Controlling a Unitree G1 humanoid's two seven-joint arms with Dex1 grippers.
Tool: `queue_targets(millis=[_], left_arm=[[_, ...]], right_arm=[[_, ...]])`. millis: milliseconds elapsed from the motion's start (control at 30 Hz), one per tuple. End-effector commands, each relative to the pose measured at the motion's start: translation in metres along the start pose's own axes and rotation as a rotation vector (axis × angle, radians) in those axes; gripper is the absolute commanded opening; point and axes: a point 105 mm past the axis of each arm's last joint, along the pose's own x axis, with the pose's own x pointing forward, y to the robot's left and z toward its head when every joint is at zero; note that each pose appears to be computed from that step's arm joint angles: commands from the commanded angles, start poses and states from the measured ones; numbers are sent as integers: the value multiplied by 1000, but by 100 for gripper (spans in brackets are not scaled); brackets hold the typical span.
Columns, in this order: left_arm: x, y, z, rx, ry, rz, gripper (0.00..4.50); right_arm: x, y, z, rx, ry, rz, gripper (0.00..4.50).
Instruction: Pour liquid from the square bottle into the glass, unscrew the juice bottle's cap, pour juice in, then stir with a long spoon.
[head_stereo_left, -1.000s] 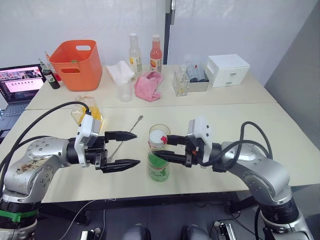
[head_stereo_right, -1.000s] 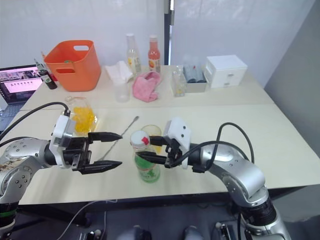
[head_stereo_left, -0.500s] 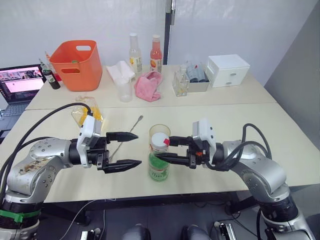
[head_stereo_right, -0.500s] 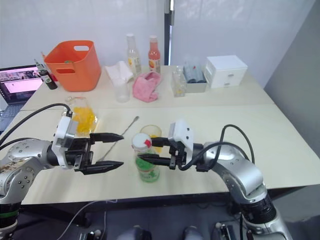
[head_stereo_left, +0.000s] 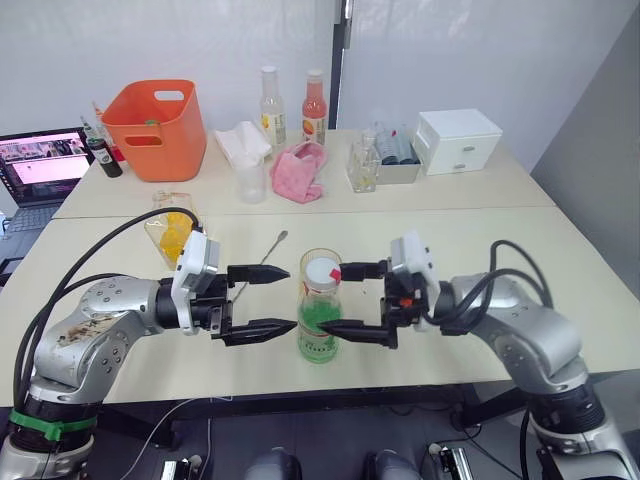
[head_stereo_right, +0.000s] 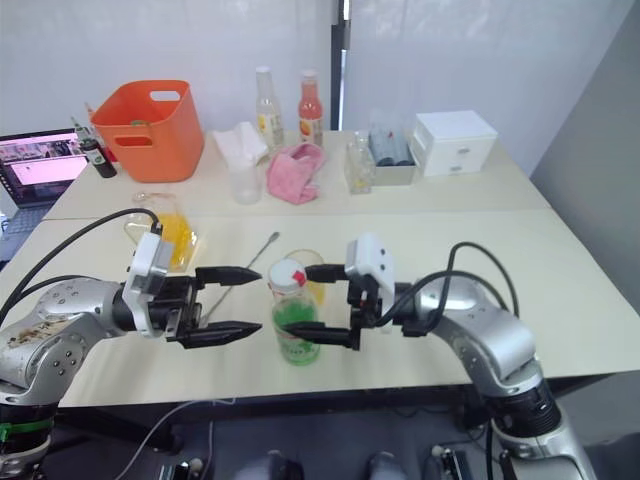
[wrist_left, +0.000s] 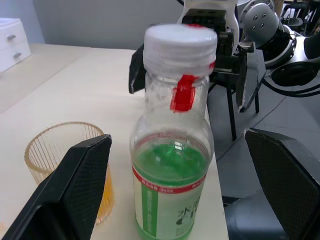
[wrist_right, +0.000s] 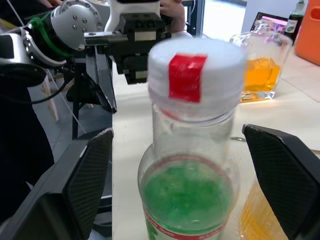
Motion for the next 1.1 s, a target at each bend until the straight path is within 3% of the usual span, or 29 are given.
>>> queue_targets(millis=[33, 333, 1100], left_arm=[[9, -3, 10, 17, -1, -2, 450], [28, 2, 8, 14, 45, 56, 450], [41, -8, 10, -27, -41, 80, 450]], right_arm=[[-11, 2, 19, -3, -32, 14, 446], [-19, -4, 27, 15, -23, -20, 446], [-19, -6, 24, 9, -3, -58, 446]])
